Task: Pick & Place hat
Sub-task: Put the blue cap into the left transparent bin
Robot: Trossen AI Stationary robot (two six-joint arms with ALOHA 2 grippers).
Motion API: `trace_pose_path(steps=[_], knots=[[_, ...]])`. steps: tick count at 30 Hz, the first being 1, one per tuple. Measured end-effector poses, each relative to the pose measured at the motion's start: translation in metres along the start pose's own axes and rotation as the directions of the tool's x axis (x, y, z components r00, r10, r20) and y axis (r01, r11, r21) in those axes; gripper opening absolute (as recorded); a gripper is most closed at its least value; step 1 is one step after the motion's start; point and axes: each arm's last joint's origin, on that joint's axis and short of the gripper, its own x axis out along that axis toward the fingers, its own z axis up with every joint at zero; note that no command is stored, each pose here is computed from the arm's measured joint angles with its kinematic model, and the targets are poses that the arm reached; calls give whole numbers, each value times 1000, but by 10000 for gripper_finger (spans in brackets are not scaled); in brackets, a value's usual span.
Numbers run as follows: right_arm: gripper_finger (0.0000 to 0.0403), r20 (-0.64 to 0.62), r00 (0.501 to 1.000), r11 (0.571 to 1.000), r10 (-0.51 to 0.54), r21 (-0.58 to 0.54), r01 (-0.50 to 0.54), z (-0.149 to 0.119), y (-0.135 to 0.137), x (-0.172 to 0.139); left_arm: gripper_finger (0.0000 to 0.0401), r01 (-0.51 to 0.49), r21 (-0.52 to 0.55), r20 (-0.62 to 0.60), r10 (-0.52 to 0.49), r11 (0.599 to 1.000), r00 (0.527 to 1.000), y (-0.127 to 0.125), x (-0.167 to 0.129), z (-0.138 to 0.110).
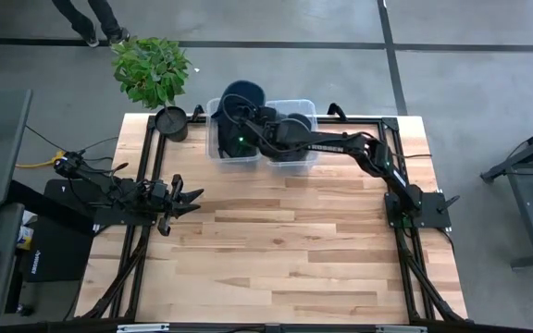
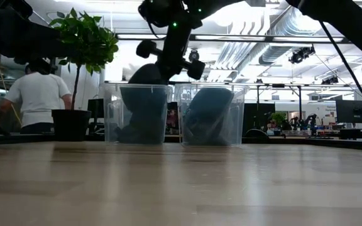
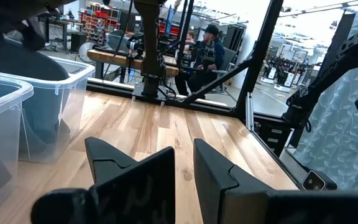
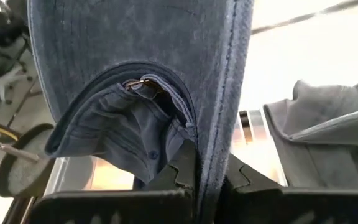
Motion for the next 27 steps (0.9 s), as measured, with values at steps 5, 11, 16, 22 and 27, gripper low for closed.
trace_pose_path(steps=[5, 11, 16, 22, 27], knots=[[9, -39, 999, 1000, 18, -17, -19, -1, 1, 0, 0, 0, 0, 0, 0, 1000, 1000, 0, 0, 0], [18, -99, 994, 994, 49, -97, -59, -3, 3, -1, 0, 0, 0, 0, 0, 1000, 1000, 0, 0, 0], [82, -138, 988, 986, 68, -140, -87, -2, 3, 1, 0, 0, 0, 0, 0, 1000, 1000, 0, 0, 0], [133, -184, 979, 976, 86, -181, -120, -4, 4, 0, 0, 0, 0, 0, 0, 1000, 1000, 0, 0, 0], [145, -200, 975, 968, 97, -211, -139, -1, 4, 0, 0, 0, 0, 0, 0, 1000, 1000, 0, 0, 0]])
